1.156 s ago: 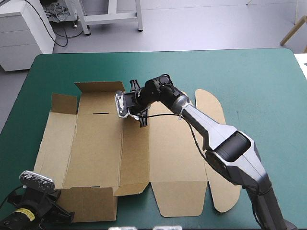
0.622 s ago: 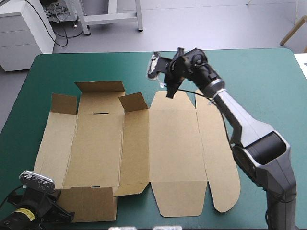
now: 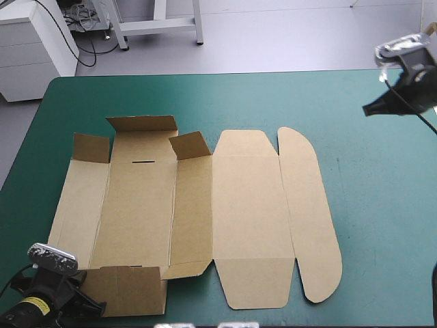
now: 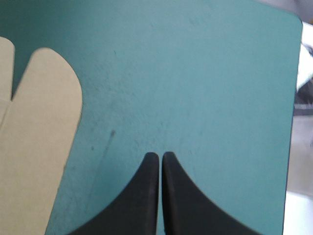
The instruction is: Fold the box
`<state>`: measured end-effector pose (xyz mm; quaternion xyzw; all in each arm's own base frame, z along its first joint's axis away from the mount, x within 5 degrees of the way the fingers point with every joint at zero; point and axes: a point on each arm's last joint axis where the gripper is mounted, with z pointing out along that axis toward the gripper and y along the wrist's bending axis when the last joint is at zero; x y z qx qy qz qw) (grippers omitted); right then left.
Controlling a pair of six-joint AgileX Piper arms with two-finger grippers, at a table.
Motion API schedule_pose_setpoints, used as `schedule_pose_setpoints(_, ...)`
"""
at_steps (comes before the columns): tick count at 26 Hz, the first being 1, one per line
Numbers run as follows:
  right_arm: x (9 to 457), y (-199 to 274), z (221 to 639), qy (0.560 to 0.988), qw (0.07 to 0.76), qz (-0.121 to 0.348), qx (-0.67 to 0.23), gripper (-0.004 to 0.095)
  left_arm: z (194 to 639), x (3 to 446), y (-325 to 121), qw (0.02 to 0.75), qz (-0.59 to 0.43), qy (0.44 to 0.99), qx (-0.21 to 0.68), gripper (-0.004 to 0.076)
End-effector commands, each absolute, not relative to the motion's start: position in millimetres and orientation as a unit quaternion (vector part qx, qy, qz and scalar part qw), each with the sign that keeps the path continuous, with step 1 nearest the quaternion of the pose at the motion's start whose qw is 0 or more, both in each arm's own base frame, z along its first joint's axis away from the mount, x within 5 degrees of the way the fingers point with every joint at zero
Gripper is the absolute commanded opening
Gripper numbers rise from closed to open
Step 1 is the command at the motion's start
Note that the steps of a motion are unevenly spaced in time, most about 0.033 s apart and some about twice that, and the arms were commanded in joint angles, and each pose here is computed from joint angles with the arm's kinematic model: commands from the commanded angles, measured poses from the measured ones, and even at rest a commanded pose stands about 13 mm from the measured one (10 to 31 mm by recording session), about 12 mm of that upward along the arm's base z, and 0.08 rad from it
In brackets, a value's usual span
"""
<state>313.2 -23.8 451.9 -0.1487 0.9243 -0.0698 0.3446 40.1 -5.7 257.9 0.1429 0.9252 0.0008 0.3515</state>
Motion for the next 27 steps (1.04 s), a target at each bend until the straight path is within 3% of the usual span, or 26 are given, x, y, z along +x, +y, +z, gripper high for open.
schedule_pose_setpoints(1,264,-46,456,0.926,0.359,-0.084,-0.085,0.0,267,44,-7,0.38,-0.003,0.914,0.14,-0.001)
schedule_pose_setpoints(12,152,-28,373,0.937,0.346,-0.041,-0.032,0.0,267,44,-7,0.38,-0.003,0.914,0.14,-0.001)
schedule_pose_setpoints(21,123,-19,317,0.937,0.349,-0.026,-0.021,0.0,268,43,-10,0.375,-0.024,0.916,0.137,-0.001)
schedule_pose_setpoints(27,123,-15,301,0.938,0.345,-0.001,-0.025,0.0,325,20,-11,0.389,-0.059,0.911,0.126,-0.001)
